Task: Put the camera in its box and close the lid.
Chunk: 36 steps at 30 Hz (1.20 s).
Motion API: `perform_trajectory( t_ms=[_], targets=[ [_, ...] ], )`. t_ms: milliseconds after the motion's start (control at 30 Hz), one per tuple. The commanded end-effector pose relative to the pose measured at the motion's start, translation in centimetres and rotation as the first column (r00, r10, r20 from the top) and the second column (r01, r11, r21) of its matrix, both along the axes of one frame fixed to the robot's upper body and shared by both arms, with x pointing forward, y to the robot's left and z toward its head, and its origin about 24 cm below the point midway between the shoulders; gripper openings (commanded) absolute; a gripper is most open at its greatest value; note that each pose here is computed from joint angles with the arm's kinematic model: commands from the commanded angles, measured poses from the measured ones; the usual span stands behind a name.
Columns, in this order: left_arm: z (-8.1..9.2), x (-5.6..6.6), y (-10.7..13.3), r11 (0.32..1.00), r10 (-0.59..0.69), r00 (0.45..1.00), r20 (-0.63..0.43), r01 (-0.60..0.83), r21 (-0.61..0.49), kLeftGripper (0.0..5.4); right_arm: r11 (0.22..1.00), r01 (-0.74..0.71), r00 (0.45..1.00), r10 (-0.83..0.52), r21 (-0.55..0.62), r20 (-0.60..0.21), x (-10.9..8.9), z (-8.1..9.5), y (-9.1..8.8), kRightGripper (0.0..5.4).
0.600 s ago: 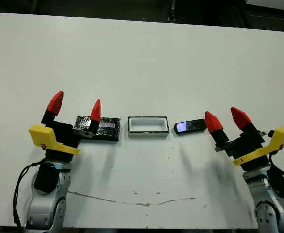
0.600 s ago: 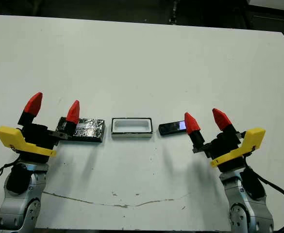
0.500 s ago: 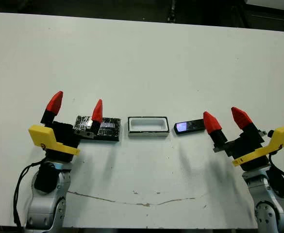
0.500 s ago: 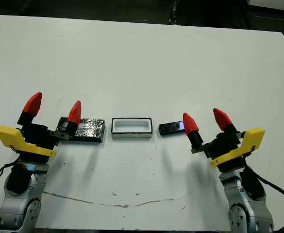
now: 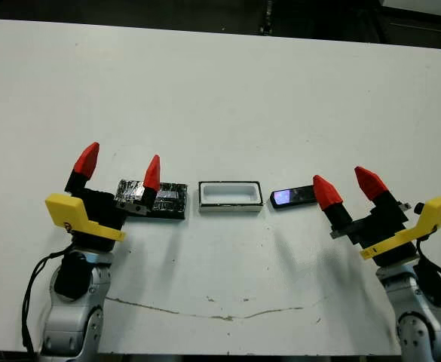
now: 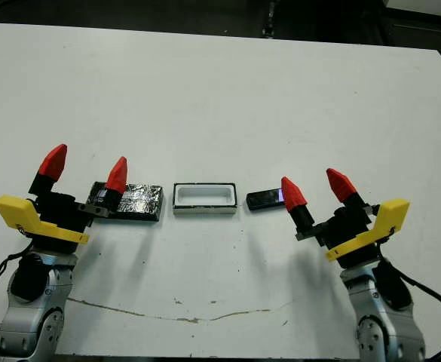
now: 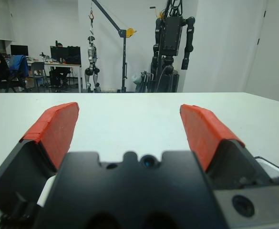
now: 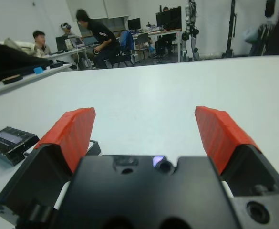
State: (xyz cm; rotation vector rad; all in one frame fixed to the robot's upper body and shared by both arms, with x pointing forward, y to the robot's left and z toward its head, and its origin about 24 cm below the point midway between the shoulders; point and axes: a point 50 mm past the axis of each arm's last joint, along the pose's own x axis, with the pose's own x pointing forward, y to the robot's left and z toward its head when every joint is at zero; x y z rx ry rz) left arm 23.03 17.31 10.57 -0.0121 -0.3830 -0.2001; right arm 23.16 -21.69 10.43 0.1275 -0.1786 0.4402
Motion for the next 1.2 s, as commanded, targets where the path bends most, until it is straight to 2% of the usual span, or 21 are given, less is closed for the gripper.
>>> perform_trajectory(
  t_ms=[33, 200, 400, 500, 633, 767, 867, 1067, 1200],
  targets=[
    [-0.3, 0.1, 0.1, 1.0, -0.008, 1.0, -0.019, 0.008, 0.001, 5.4, 0.993, -0.042, 0.998, 0.047, -0.113, 0.041, 0.6, 1.7, -1.4, 5.4],
    [-0.3, 0.1, 0.1, 1.0, -0.006, 1.0, -0.016, 0.006, -0.003, 5.4, 0.958, -0.169, 0.982, 0.185, -0.23, 0.049, 2.3, 4.3, -2.8, 5.4],
    [-0.3, 0.0, 0.1, 1.0, -0.007, 1.0, -0.02, 0.007, 0.006, 5.4, 0.853, -0.37, 0.918, 0.397, -0.368, 0.0, 5.2, 6.7, -3.9, 5.4],
    [-0.3, -0.1, 0.0, 1.0, -0.006, 1.0, -0.025, 0.006, 0.0, 5.4, 0.779, -0.448, 0.877, 0.478, -0.439, -0.047, 6.6, 7.7, -3.9, 5.4],
    [-0.4, -0.1, 0.0, 1.0, -0.007, 1.0, -0.027, 0.007, -0.005, 5.4, 0.66, -0.56, 0.81, 0.562, -0.501, -0.166, 8.1, 8.3, -3.4, 5.4],
    [-0.4, -0.1, 0.1, 1.0, -0.004, 1.0, -0.028, 0.004, -0.001, 5.4, 0.527, -0.644, 0.738, 0.618, -0.555, -0.269, 9.3, 8.5, -2.5, 5.4],
    [-0.4, -0.1, 0.1, 1.0, -0.005, 1.0, -0.027, 0.005, -0.001, 5.4, 0.453, -0.677, 0.699, 0.642, -0.58, -0.315, 9.9, 8.1, -1.7, 5.4],
    [-0.4, -0.1, 0.3, 1.0, -0.003, 1.0, -0.028, 0.003, -0.01, 5.4, 0.333, -0.714, 0.651, 0.639, -0.616, -0.409, 10.4, 7.2, -0.7, 5.4],
    [-0.3, -0.2, 0.3, 1.0, 0.006, 1.0, -0.02, -0.006, 0.006, 5.4, 0.28, -0.766, 0.606, 0.615, -0.579, -0.504, 10.7, 6.5, 0.0, 5.4]
  ],
)
